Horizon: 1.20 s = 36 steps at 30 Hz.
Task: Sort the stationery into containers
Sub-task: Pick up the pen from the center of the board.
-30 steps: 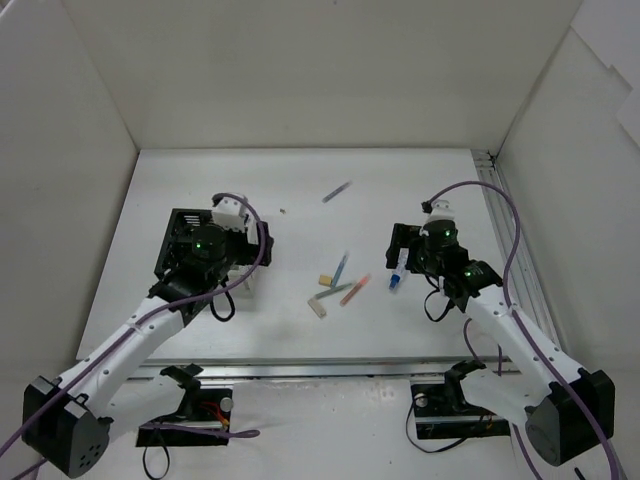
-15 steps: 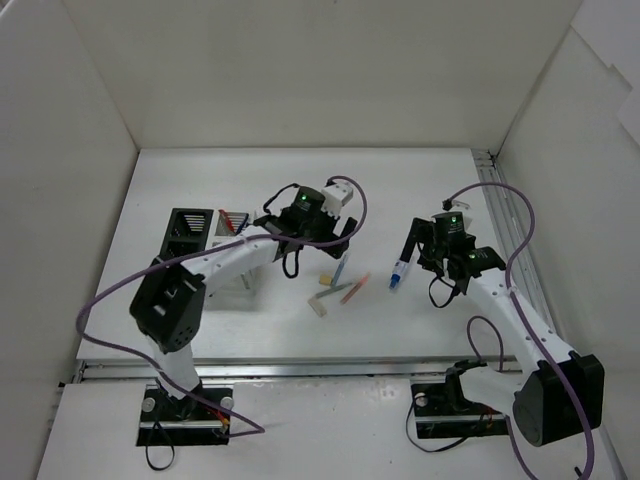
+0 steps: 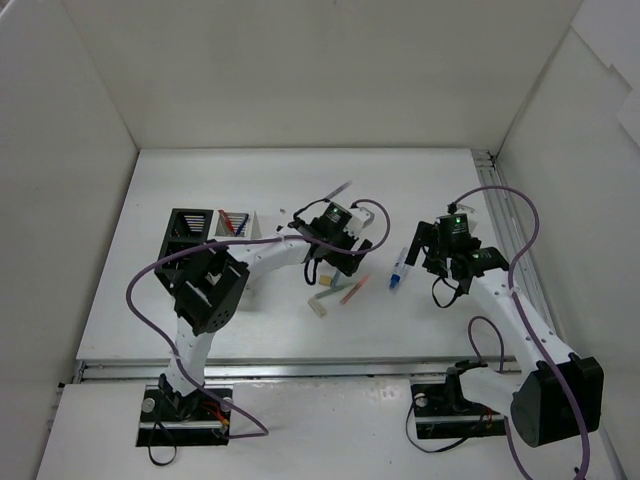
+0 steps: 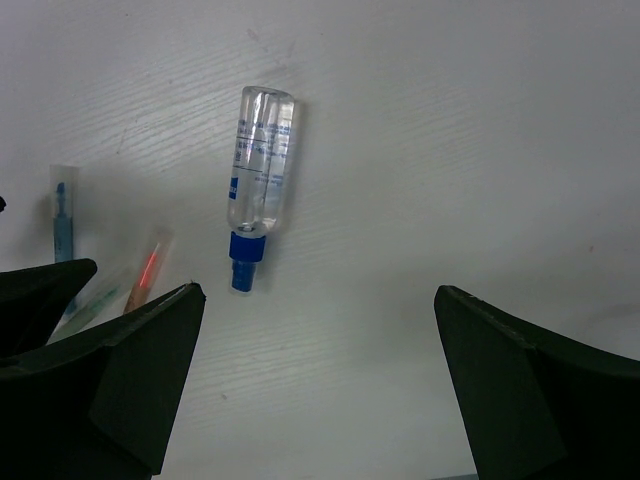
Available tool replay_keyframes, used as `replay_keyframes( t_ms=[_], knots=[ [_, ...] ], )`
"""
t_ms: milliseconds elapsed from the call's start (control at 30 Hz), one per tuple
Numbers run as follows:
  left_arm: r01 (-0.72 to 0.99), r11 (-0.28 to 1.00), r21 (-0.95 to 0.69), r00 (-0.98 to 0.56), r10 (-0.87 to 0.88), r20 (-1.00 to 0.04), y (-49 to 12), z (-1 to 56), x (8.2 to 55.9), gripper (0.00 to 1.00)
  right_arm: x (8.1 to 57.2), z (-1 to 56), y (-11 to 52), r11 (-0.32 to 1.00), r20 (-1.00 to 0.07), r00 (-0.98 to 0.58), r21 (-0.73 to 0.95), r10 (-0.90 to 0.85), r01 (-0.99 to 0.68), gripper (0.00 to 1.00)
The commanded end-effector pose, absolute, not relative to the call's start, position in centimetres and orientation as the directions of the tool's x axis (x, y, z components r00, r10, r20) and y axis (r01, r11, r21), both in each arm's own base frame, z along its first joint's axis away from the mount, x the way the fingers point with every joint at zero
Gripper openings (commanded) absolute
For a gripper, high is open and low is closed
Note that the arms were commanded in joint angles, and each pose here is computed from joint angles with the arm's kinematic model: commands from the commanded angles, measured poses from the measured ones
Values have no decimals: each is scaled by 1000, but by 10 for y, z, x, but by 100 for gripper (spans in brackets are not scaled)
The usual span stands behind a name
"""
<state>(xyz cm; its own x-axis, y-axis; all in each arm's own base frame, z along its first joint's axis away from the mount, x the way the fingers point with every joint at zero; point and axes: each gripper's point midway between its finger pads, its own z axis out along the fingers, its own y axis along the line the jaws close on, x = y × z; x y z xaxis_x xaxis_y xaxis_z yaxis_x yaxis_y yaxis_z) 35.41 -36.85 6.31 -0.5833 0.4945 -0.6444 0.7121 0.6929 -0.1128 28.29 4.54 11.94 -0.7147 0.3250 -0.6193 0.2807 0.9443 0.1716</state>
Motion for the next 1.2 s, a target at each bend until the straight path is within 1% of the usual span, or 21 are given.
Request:
replay_keyframes(
  t_ms=[0,33,67,233,267,333,367,467,500,533,633,700,767,867,933,967,1033,1067,1100,1133,1167],
  knots=[
    [701,705,-104,-567,464,-681,-378,84,364,79,288,129,39,943,-646,-691,166,326,290,98],
    [693,714,-101,-575,463,-674,-377,78,365,78,287,129,40,943,-643,-694,166,324,287,98],
    [687,720,-99,-579,460,-673,-377,78,366,73,287,128,39,943,-643,-694,163,325,290,98],
    [670,737,-90,-597,462,-656,-375,66,369,59,285,128,37,943,-645,-692,159,324,294,98],
    [665,741,-92,-601,458,-655,-376,64,370,52,285,128,36,942,-645,-691,158,327,298,98],
    [652,751,-107,-621,448,-643,-377,57,370,44,284,128,36,942,-645,-692,156,324,296,98],
    [652,750,-111,-623,447,-642,-379,57,370,37,285,128,36,941,-644,-691,158,328,299,98],
    [662,743,-97,-617,466,-635,-380,52,368,27,283,126,36,941,-640,-694,156,329,301,98],
    [656,751,-78,-609,466,-641,-381,54,368,21,283,126,36,942,-640,-696,154,325,299,98],
    [654,753,-75,-607,464,-645,-381,56,369,12,283,126,36,942,-641,-696,154,325,297,98],
    [645,762,-53,-582,445,-681,-384,70,379,0,283,126,36,941,-639,-696,156,327,300,98],
    [646,762,-44,-554,428,-714,-389,84,388,0,283,126,36,941,-640,-694,159,329,299,98],
    [650,759,-38,-512,401,-759,-399,109,399,0,285,131,37,942,-647,-689,168,328,291,98],
    [650,758,-46,-436,323,-840,-403,162,419,0,285,138,38,943,-661,-675,179,327,281,98],
    [659,749,-65,-413,289,-864,-401,182,421,0,285,145,39,941,-674,-660,195,333,276,98],
    [652,755,-70,-390,256,-885,-395,196,427,0,283,145,40,941,-674,-659,199,333,272,98],
    [641,764,-73,-362,217,-907,-379,219,420,0,281,150,42,944,-687,-649,211,329,254,98],
    [629,774,-73,-302,156,-940,-366,255,418,0,279,150,41,944,-689,-647,212,327,251,98],
    [610,789,-66,-278,135,-951,-357,266,415,0,278,156,41,946,-703,-634,218,323,240,98],
    [582,810,-66,-297,137,-945,-340,248,411,0,278,157,41,948,-710,-629,219,317,231,98],
    [524,848,-75,-215,47,-975,-316,290,409,0,277,158,41,951,-716,-626,218,309,221,98]
  ],
)
